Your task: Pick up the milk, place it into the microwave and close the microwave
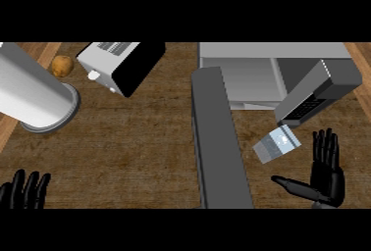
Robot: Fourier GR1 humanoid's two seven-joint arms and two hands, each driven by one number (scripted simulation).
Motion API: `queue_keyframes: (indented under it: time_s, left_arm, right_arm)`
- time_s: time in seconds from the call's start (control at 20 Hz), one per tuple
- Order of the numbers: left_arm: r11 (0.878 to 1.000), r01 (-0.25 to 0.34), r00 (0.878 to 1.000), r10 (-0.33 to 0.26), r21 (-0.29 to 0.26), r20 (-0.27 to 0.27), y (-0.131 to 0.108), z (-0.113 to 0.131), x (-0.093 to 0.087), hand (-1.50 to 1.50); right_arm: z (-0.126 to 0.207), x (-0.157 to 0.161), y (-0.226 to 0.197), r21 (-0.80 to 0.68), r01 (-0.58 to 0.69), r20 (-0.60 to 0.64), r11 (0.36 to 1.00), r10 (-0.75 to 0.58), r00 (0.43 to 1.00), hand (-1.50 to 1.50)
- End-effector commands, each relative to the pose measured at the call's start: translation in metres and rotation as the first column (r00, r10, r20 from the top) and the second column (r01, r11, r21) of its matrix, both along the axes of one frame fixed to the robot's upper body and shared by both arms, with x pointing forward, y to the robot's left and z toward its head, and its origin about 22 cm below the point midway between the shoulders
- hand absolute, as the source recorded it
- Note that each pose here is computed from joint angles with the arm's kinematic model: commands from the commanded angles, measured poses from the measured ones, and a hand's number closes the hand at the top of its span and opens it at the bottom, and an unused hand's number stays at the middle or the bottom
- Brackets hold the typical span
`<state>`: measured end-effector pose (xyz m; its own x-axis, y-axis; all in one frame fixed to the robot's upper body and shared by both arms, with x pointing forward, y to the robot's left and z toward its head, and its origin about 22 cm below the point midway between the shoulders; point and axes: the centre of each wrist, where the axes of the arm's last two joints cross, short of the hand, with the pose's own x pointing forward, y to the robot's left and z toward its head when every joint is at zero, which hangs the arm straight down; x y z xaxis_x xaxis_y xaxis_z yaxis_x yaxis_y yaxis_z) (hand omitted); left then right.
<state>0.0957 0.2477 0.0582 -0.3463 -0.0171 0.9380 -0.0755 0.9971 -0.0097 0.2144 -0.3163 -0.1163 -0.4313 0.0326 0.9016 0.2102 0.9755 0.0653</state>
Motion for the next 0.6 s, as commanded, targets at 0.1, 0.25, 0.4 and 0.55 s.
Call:
queue_keyframes:
  time_s: [0.1, 0.25, 0.4, 0.55]
  left_arm:
    - [1.0, 0.012, 1.0, -0.011, 0.014, -0.012, 0.02, 0.008, -0.008, -1.5]
    - [1.0, 0.001, 1.0, -0.001, -0.001, -0.014, 0.009, -0.009, -0.004, -1.5]
    - [1.0, 0.0, 1.0, 0.0, -0.007, -0.003, 0.009, -0.008, -0.007, -1.5]
    - [1.0, -0.006, 1.0, 0.006, 0.005, 0.0, -0.001, 0.004, -0.005, -1.5]
  right_arm:
    - [-0.018, 0.013, 0.006, -0.018, 0.024, 0.011, 1.0, -0.023, 1.0, -1.5]
    - [-0.033, 0.011, -0.015, -0.008, 0.011, -0.025, 1.0, -0.011, 1.0, -1.5]
    - [-0.038, 0.014, -0.002, -0.011, -0.041, -0.03, 0.999, 0.041, 0.999, -1.5]
    - [-0.044, -0.001, -0.014, 0.024, -0.053, -0.035, 0.998, 0.054, 0.998, -1.5]
